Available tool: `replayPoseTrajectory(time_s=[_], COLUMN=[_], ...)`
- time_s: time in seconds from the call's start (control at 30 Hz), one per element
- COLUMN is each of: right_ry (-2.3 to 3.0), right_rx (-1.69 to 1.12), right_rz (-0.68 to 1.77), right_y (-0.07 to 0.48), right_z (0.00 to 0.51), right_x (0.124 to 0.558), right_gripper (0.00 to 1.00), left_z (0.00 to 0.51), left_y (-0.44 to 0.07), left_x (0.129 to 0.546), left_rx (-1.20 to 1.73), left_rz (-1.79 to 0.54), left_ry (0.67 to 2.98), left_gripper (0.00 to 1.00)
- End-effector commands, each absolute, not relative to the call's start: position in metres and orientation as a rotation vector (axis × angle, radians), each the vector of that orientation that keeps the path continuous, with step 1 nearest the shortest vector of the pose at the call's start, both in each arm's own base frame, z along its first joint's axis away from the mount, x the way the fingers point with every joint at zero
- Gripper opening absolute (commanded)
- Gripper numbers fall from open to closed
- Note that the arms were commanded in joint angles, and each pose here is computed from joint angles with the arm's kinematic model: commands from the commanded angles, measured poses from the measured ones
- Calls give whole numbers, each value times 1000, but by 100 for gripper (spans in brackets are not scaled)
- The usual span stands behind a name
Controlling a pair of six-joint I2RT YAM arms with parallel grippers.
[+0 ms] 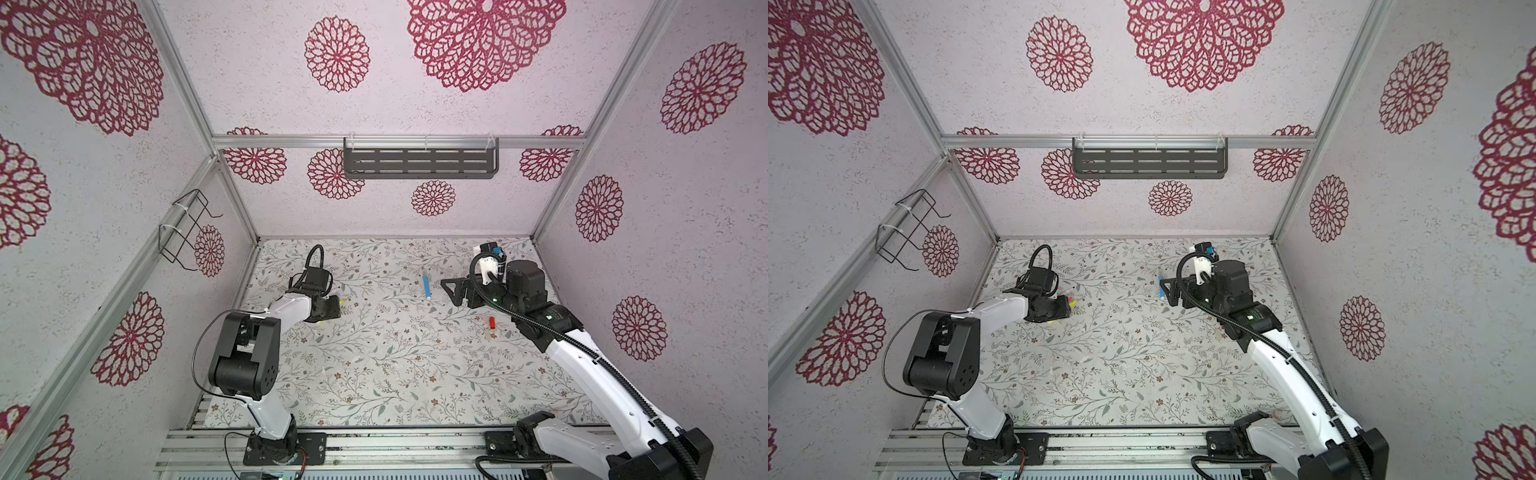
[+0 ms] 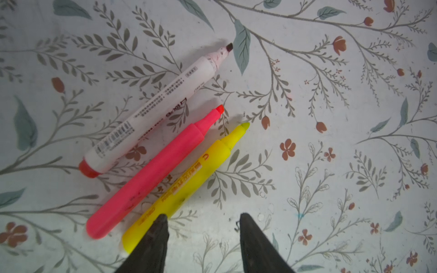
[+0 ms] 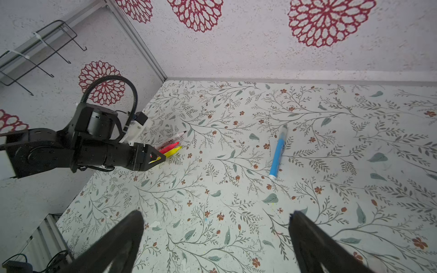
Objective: Insert the pens into the pen caps
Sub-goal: 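Lower the left gripper over the yellow highlighter beside the pink one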
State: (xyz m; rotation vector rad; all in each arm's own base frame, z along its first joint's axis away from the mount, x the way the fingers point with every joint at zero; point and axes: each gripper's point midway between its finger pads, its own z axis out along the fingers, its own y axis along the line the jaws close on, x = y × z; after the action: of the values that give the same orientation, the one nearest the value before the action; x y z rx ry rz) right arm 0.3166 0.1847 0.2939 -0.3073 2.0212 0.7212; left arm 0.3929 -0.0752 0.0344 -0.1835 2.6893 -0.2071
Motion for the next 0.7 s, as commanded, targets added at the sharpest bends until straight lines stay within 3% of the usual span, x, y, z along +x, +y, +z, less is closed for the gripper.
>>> replayPoseTrajectory(time_s=[0.0,0.67], right_ry=[1950,1940], right_rx=[-338,-352], right_rz=[754,759], right_y=[188,187], right_z=[312,308], right_x=[313,306], right_gripper=[99,99], left_z=[41,32], left_y=[-74,-70], left_x=[406,415], left_rx=[-164,-176], left_rz=[-216,-211], left_ry=[2658,2693], left_gripper=[51,49])
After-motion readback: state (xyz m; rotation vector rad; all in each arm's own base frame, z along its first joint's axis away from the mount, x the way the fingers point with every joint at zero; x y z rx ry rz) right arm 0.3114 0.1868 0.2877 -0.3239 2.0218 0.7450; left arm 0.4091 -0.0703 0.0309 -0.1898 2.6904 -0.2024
